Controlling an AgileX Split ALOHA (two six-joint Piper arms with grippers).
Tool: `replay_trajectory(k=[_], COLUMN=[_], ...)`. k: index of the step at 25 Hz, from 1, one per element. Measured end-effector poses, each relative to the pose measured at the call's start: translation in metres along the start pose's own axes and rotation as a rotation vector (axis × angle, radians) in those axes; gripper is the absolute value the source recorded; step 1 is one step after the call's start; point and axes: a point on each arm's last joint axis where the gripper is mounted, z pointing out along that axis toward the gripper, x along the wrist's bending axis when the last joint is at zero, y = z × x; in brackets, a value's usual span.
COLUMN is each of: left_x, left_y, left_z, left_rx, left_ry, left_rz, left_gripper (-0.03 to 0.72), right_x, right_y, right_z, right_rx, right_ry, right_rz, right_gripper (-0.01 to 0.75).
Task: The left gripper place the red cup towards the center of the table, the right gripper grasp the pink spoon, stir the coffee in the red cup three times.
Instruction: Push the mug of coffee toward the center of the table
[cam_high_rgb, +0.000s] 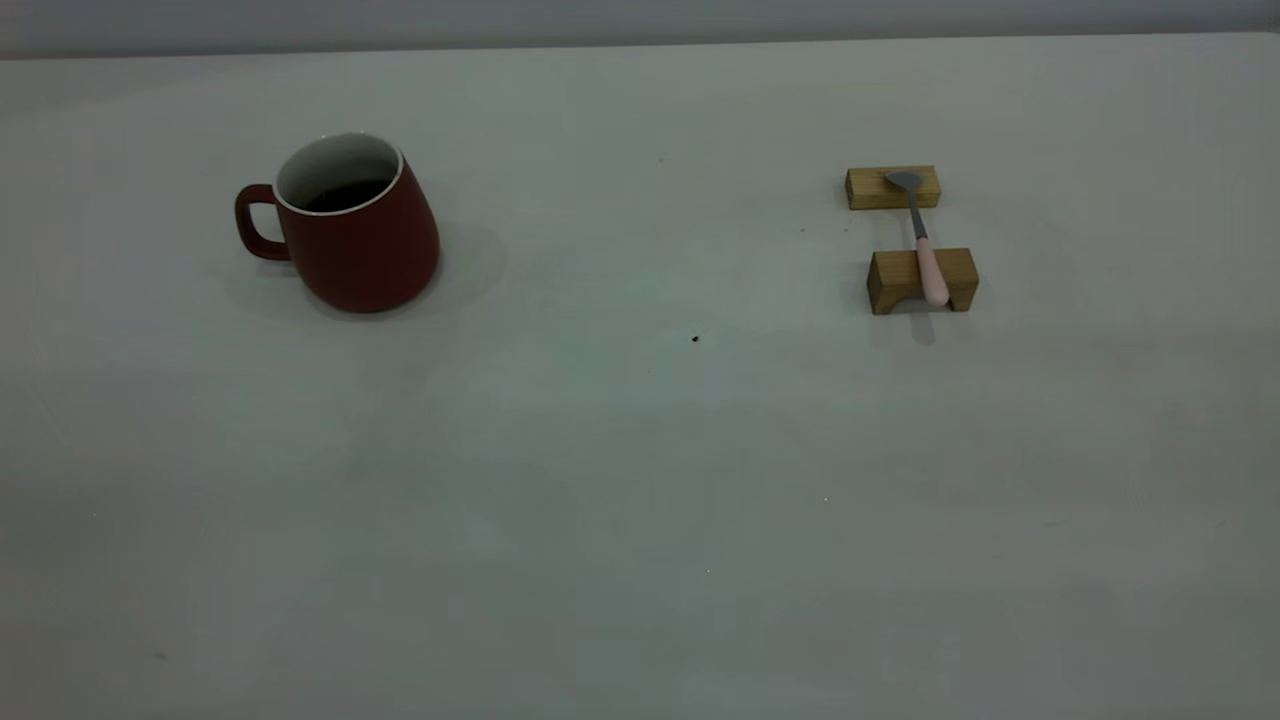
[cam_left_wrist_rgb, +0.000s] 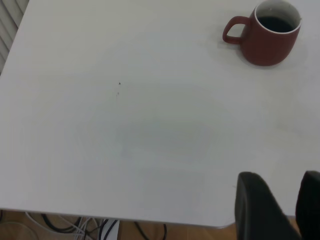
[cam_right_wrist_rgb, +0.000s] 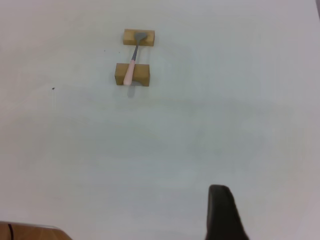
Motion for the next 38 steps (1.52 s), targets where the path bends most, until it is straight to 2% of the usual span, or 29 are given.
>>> replay_trajectory(k=[29, 33, 35, 38], left_x=[-0.001, -0.005, -0.009, -0.016], left_y=[0.007, 0.043, 0.064, 0.097], left_z=[0.000, 0.008, 0.023, 0.055], left_rx=[0.014, 0.111, 0.193, 0.260], left_ry=[0.001, 0.007, 0.007, -0.004], left_rz=[0.003, 0.054, 0.111, 0.207], left_gripper=[0.264, 0.264, 0.264, 0.264], right_x=[0.000, 0.000, 0.000, 0.000], right_y=[0.000, 0.000, 0.000, 0.000], right_z=[0.000, 0.000, 0.000, 0.000], right_rx=[0.000, 0.000, 0.000, 0.000], right_ry=[0.000, 0.000, 0.000, 0.000], right_rz=[0.000, 0.000, 0.000, 0.000], right_gripper=[0.506, 0.506, 0.506, 0.506])
